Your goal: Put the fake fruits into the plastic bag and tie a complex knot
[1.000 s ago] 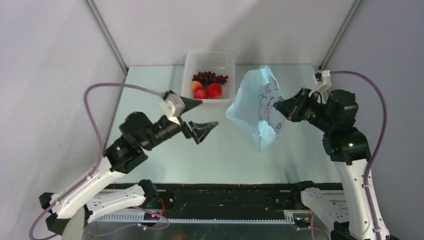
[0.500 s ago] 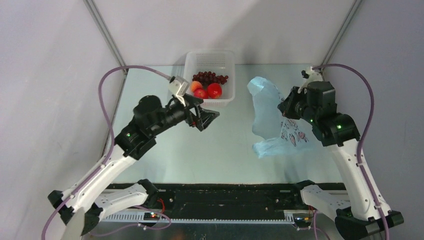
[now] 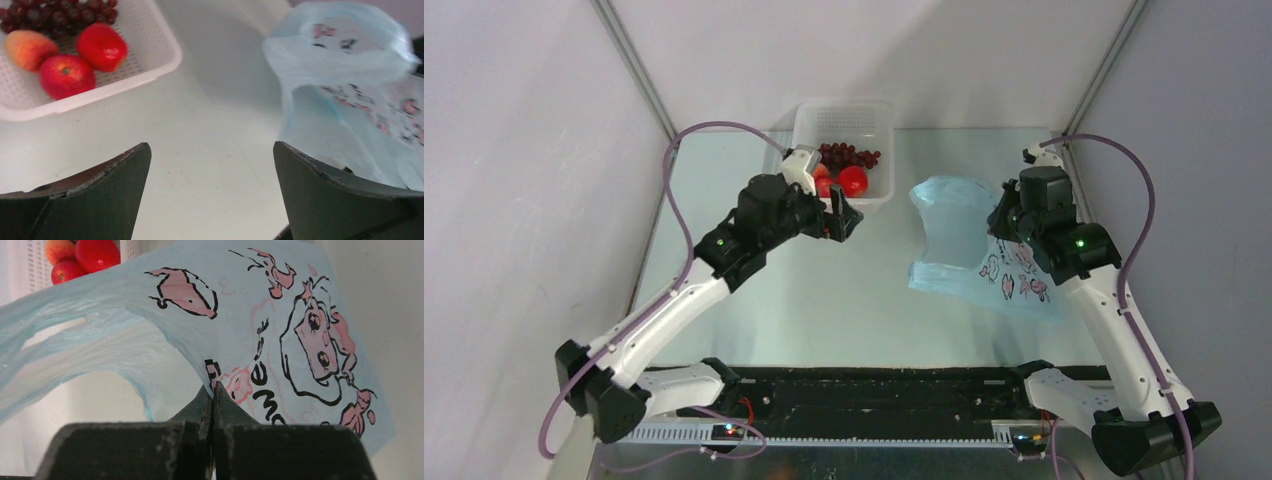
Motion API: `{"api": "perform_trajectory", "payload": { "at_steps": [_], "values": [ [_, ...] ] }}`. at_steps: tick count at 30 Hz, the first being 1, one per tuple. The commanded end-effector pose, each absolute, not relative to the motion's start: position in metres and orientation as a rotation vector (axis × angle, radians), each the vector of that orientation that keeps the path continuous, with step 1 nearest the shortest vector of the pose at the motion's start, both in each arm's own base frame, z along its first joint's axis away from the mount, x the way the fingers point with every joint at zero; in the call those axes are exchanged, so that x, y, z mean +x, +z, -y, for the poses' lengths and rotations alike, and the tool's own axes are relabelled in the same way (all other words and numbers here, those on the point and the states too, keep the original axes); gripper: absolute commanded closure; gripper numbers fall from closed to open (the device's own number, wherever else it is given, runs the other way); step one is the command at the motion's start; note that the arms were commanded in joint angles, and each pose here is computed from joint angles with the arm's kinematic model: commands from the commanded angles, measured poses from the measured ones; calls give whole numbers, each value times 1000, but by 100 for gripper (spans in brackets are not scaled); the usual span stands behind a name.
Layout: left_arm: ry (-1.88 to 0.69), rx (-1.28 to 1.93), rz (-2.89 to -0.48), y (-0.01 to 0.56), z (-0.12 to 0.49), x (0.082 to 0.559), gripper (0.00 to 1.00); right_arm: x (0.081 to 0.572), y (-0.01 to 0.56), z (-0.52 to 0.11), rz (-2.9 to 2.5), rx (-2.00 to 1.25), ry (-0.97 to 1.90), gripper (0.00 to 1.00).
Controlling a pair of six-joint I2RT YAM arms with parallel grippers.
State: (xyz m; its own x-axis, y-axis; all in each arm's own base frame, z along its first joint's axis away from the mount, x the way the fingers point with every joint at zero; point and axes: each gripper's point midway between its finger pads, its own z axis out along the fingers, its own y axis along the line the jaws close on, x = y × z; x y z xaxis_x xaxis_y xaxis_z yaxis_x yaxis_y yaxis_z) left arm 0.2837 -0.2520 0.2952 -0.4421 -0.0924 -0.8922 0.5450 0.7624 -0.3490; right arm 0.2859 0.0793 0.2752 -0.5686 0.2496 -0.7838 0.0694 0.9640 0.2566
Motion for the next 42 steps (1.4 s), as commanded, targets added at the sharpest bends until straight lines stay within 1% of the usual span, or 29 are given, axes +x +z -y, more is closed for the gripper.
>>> {"api": "perform_trajectory", "payload": {
  "at_steps": [1,5,6,7,8,9,10,12,14,17,20,26,27,28,29,30,31,34,42],
  "values": [
    [-607,204,-1927,287,236,326,1,295,282,-80,-2116,259,254,100],
    [-544,63,-1962,270,226,365,1,295,279,-85,-2120,255,283,100],
    [-537,40,-1951,275,224,373,1,295,279,-85,-2124,254,287,100],
    [-501,22,-1969,265,224,385,1,295,278,-85,-2124,253,288,100],
    [-489,9,-1950,274,223,394,1,295,278,-86,-2126,252,289,100],
    [-445,4,-1975,260,224,407,1,295,276,-86,-2129,251,290,100],
    [-437,-2,-1958,267,225,417,1,295,276,-87,-2126,251,296,100],
    [-379,20,-2002,241,234,443,2,295,276,-89,-2123,249,308,100],
    [-340,53,-2026,232,241,464,3,295,278,-91,-2120,245,326,100],
    [-275,126,-2046,218,246,486,4,295,278,-92,-2119,244,335,100],
    [-233,134,-2092,195,248,508,4,296,276,-93,-2124,239,334,100],
    [-264,206,-2141,164,265,530,4,299,273,-98,-2138,229,352,100],
    [-263,218,-2131,168,268,534,4,299,272,-99,-2141,226,358,100],
    [-243,230,-2164,154,267,535,4,300,271,-100,-2146,224,360,100],
    [-234,239,-2154,159,268,540,4,299,271,-100,-2147,223,364,100],
    [-203,253,-2189,145,266,540,4,300,271,-101,-2150,224,365,100],
    [-198,255,-2189,147,266,542,4,300,270,-101,-2150,223,367,100],
    [-177,263,-2213,131,268,549,3,300,270,-102,-2151,220,371,100],
    [-187,153,-2309,105,273,552,3,300,269,-102,-2155,220,365,100]
  ]
}}
